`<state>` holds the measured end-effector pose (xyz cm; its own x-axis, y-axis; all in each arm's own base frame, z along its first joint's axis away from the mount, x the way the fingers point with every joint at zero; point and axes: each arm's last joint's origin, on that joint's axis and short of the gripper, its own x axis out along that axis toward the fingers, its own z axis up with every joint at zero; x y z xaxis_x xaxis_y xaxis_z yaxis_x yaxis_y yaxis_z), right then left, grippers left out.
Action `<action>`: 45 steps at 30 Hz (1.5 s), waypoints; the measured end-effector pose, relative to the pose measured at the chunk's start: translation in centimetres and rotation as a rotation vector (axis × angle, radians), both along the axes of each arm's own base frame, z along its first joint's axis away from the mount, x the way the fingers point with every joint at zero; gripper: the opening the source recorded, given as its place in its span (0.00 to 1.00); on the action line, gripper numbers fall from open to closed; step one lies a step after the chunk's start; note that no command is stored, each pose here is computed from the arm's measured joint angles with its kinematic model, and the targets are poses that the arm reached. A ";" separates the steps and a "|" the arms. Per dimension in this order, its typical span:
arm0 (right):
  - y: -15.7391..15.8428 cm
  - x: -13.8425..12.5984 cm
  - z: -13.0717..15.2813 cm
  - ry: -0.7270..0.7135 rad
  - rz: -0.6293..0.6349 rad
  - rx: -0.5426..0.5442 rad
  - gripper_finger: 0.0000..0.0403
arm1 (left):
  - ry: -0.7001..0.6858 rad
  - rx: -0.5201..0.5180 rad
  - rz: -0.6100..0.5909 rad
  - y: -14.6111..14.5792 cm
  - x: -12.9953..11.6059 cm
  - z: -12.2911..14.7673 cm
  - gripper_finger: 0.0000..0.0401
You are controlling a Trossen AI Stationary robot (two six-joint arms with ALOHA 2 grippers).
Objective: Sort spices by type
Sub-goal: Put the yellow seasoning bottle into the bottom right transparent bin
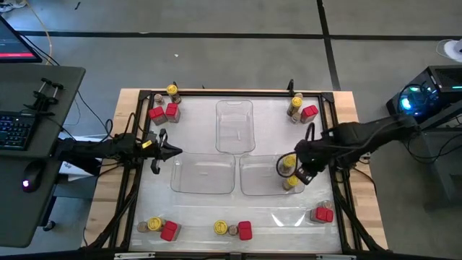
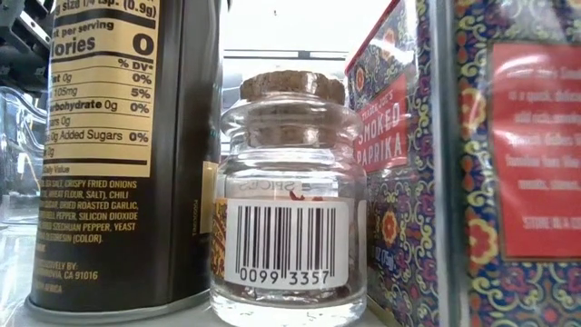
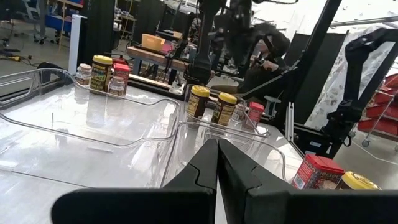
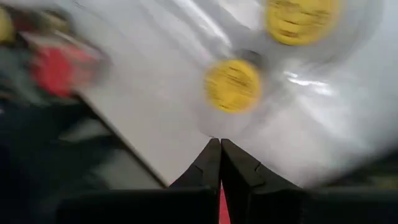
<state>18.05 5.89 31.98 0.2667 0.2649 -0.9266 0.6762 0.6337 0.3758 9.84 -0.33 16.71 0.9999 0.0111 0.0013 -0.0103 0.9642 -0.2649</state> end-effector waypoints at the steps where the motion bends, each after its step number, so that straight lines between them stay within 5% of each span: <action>1: 0.0 0.1 -0.4 -0.011 -0.043 0.008 0.00 | 0.000 0.000 0.000 0.0 0.0 0.0 0.00; 8: 0.9 1.5 -5.3 0.130 -0.060 0.071 0.00 | 0.000 0.000 0.000 0.0 0.0 0.0 0.00; 13: 1.2 2.9 -5.7 0.054 -0.080 0.054 0.00 | 0.000 0.000 0.000 0.0 0.0 0.0 0.00; 24: 1.5 4.3 -7.3 0.121 -0.085 0.027 0.00 | 0.000 0.000 0.000 0.0 0.0 0.0 0.00; 45: 1.1 4.1 -7.3 0.105 -0.128 -0.072 0.00 | 0.000 0.000 0.000 0.0 0.0 0.0 0.00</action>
<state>22.11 7.01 24.70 0.1947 0.1665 -0.9666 0.7862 0.5627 0.2554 9.84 -0.33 16.71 0.9999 0.0114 0.0013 -0.0107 0.9641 -0.2652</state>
